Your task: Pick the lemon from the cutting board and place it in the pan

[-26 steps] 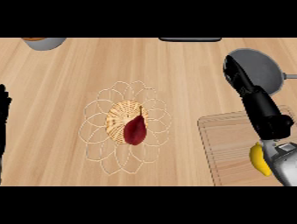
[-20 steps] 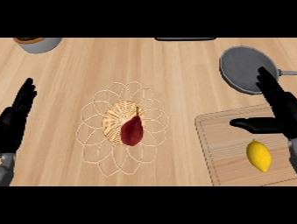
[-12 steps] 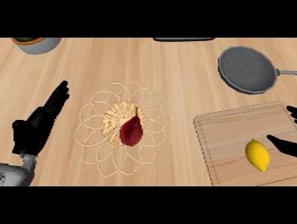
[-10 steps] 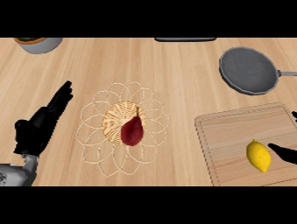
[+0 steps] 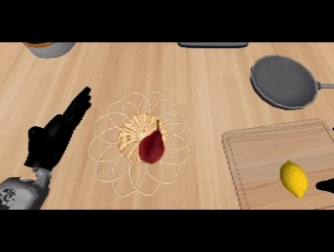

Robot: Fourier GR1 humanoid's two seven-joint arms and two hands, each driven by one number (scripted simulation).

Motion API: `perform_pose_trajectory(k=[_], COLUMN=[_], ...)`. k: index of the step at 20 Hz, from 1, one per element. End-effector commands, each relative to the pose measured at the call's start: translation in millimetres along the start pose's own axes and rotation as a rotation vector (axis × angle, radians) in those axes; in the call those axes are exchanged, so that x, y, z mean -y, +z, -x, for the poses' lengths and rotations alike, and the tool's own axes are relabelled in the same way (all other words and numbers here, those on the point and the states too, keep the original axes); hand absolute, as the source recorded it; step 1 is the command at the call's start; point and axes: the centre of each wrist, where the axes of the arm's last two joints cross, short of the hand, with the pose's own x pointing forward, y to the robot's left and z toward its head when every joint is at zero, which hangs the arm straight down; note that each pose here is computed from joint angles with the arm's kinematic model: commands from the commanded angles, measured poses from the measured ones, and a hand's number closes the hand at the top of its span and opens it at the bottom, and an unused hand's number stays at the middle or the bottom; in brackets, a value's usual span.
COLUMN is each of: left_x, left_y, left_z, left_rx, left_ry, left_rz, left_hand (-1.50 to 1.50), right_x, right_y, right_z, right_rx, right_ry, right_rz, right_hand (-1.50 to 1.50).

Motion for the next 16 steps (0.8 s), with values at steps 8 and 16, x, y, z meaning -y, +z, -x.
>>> perform_pose_trajectory(k=[8,16], left_x=[7.8,-2.6], left_y=[-4.1,-5.2], left_z=[-5.2,7.5], left_rx=[0.02,0.007], left_ry=[-0.007,-0.001], left_rz=[0.024,-0.008], left_hand=[0.0,0.0], right_x=[13.1,-1.4], right_y=[-9.1,4.3], right_z=[-93.6,-146.0], right_rx=[-0.213,-0.27], right_ry=[0.355,0.404], right_rz=[-0.465,-0.533], right_hand=[-1.5,-1.5])
